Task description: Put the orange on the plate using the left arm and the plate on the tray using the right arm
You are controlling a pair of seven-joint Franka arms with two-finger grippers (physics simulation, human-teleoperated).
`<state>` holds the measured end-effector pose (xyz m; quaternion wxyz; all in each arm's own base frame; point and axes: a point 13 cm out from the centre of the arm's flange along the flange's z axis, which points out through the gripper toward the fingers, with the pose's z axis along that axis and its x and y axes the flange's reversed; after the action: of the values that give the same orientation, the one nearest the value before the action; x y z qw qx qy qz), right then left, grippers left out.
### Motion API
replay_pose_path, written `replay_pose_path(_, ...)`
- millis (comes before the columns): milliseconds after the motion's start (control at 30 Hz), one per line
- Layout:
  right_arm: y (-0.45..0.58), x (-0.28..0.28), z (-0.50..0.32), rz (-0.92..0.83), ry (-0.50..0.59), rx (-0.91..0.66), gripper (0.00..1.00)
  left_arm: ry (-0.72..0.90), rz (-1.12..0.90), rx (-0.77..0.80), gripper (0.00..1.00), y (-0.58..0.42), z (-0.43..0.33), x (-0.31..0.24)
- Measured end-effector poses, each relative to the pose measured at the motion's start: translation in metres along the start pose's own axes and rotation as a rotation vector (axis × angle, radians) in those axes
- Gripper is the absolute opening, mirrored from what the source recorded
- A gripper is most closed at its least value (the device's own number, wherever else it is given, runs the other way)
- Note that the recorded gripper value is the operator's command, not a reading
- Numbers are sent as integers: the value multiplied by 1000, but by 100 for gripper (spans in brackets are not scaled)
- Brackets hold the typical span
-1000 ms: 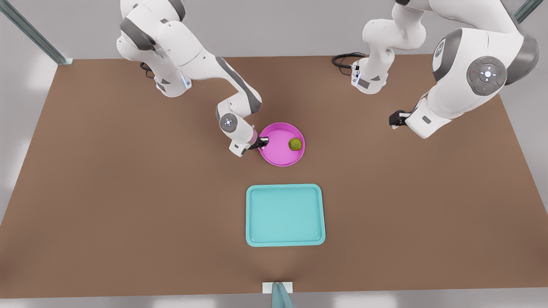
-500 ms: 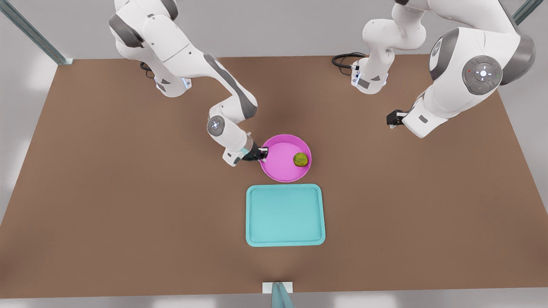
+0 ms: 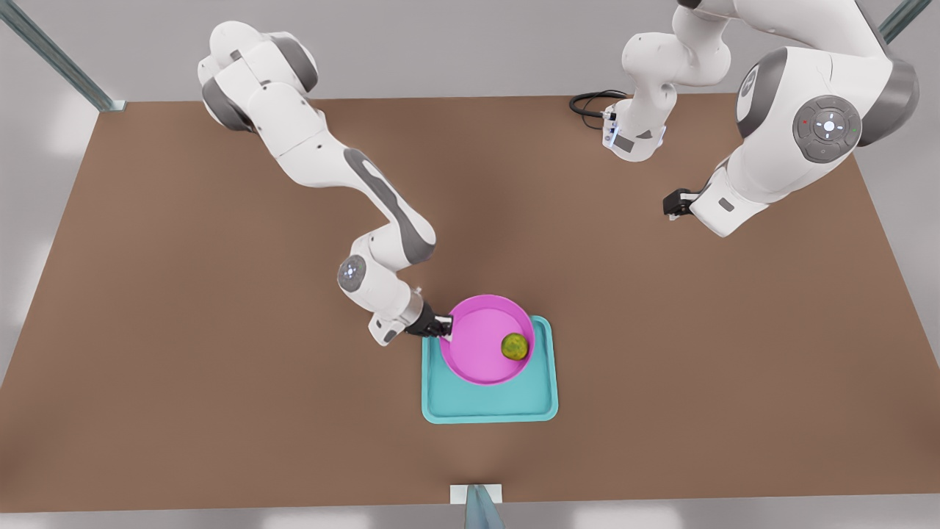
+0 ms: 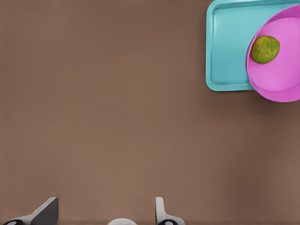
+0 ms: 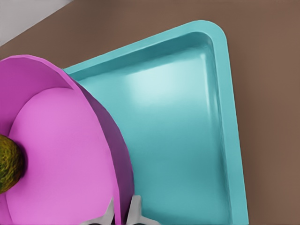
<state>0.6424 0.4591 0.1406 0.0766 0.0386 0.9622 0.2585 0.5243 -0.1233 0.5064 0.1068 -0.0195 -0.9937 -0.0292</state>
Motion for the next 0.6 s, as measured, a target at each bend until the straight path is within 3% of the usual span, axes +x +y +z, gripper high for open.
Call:
replay_pose_path(500, -42, -39, 42, -9, -36, 42, 21, 3, -3, -1, 100, 0, 0, 1)
replay_pose_path(533, -42, -40, 42, -10, -37, 42, 33, 3, -3, -1, 100, 0, 0, 1)
replay_pose_path(567, -42, -40, 42, -10, -37, 43, 100, 4, -3, -1, 100, 0, 0, 1)
replay_pose_path(600, -43, -39, 43, -11, -36, 44, 100, 4, -3, -1, 100, 0, 0, 1)
